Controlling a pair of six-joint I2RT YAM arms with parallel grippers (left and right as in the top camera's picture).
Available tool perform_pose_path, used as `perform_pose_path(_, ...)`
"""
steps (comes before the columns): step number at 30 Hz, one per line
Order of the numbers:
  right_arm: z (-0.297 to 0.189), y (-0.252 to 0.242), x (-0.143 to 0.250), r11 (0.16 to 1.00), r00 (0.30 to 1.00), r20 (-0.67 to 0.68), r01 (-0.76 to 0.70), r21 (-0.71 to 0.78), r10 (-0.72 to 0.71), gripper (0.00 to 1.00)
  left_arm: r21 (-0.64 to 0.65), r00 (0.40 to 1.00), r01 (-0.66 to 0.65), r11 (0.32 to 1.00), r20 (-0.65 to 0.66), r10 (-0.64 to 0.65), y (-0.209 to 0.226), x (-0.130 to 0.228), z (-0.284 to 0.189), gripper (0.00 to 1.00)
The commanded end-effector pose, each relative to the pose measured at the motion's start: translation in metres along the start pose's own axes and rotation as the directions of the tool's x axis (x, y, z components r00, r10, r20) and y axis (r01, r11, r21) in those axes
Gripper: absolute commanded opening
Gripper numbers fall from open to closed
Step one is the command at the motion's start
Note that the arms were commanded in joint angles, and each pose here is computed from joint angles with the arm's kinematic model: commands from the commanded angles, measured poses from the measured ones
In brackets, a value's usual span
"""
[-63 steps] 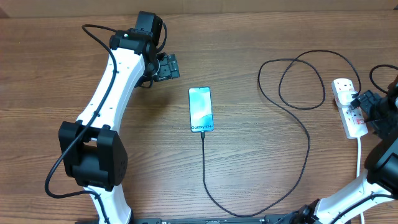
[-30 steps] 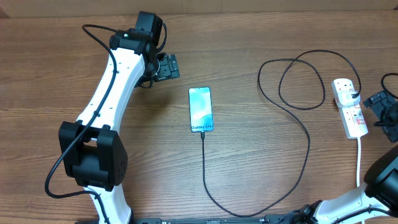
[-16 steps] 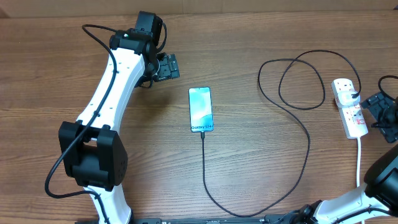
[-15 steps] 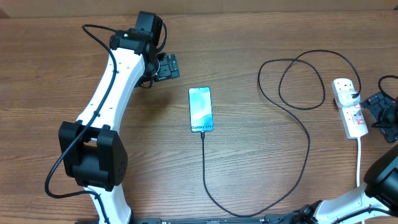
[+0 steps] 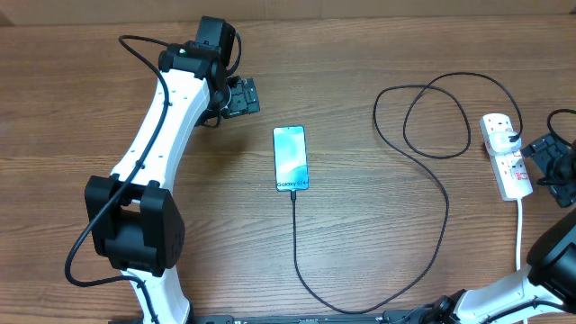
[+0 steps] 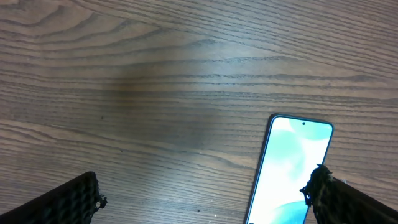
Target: Plug charger to phone and switch on socket
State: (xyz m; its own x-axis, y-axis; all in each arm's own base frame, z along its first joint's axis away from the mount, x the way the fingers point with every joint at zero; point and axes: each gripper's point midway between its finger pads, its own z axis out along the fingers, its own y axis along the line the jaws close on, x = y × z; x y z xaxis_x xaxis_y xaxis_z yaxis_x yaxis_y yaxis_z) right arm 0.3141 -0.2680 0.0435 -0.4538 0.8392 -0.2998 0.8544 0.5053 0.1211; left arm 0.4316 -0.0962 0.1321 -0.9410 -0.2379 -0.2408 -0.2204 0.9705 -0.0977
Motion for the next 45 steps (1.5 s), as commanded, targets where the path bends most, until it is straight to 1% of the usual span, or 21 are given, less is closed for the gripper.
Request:
perform_pose_path(1, -0.002, 0.002, 0.002, 1.0, 1.0, 0.0, 0.02, -0.004, -0.02, 1.0, -0.004, 1.0, -0.02, 1.0, 0.021, 0.02, 0.0, -0.003, -0.006, 1.0)
perform_pose_path(45, -0.002, -0.002, 0.014, 1.0, 0.999, -0.046, 0.019, 0.005, -0.019, 1.0, -0.003, 1.0, -0.021, 1.0, 0.022, 0.021, 0.0, -0.003, -0.006, 1.0)
